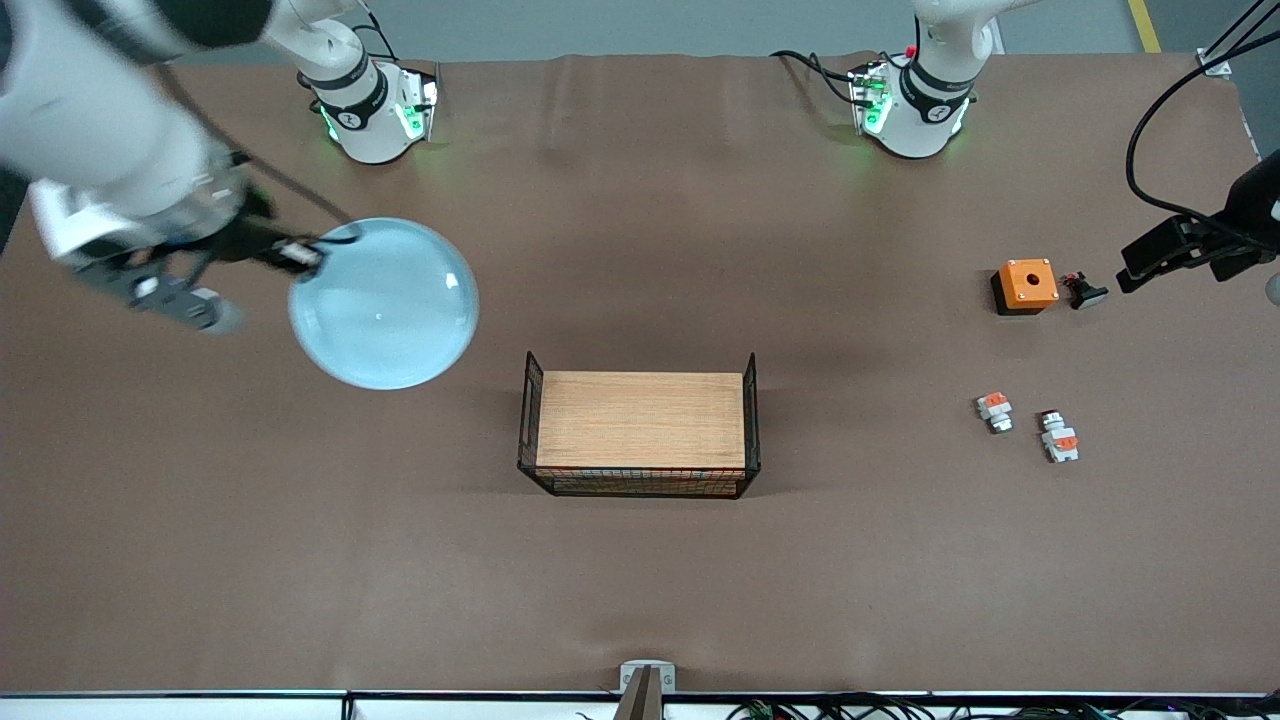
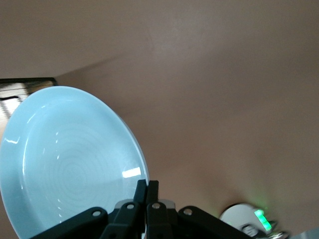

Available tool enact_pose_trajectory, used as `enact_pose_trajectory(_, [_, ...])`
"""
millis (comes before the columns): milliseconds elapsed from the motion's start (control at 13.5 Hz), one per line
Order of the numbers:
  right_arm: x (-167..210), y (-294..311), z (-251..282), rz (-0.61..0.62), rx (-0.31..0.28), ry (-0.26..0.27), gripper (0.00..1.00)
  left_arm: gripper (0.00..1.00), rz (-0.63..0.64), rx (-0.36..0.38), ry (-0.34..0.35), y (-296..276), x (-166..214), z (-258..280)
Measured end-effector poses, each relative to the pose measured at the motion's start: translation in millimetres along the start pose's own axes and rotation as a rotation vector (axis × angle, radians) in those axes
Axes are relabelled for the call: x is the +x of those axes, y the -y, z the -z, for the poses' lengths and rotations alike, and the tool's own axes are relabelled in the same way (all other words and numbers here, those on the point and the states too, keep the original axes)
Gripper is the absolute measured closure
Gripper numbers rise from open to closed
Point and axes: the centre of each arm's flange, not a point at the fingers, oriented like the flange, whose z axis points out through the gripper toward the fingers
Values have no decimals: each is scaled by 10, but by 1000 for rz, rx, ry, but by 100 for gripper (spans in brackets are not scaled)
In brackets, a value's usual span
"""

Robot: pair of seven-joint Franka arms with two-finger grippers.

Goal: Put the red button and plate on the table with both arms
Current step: 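Lift the blue plate out of the tray with the right gripper, then lower the plate onto the table and open the right gripper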

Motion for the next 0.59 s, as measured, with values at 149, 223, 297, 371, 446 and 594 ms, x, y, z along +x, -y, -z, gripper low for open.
enact_pose_trajectory(149, [506, -675, -315, 99, 21, 10, 97, 0, -11, 1, -5, -79, -39, 43])
enact_pose_trajectory(223, [704, -926, -510, 140, 32, 2, 97, 0, -15, 1, -4, -98, -46, 46])
enact_pose_trajectory(297, [869, -1117, -719, 179, 41, -12, 97, 0, -20, 1, -3, -128, -53, 44])
enact_pose_trajectory(371, [1009, -1270, -928, 214, 48, -33, 97, 0, -32, 2, -1, -199, -69, 45])
enact_pose_trajectory(446, [1129, -1411, -1137, 241, 53, -54, 97, 0, -47, 6, 7, -287, -101, 47])
enact_pose_trajectory(594, [1324, -1685, -1593, 266, 57, -80, 97, 0, -66, 15, 22, -446, -205, 82])
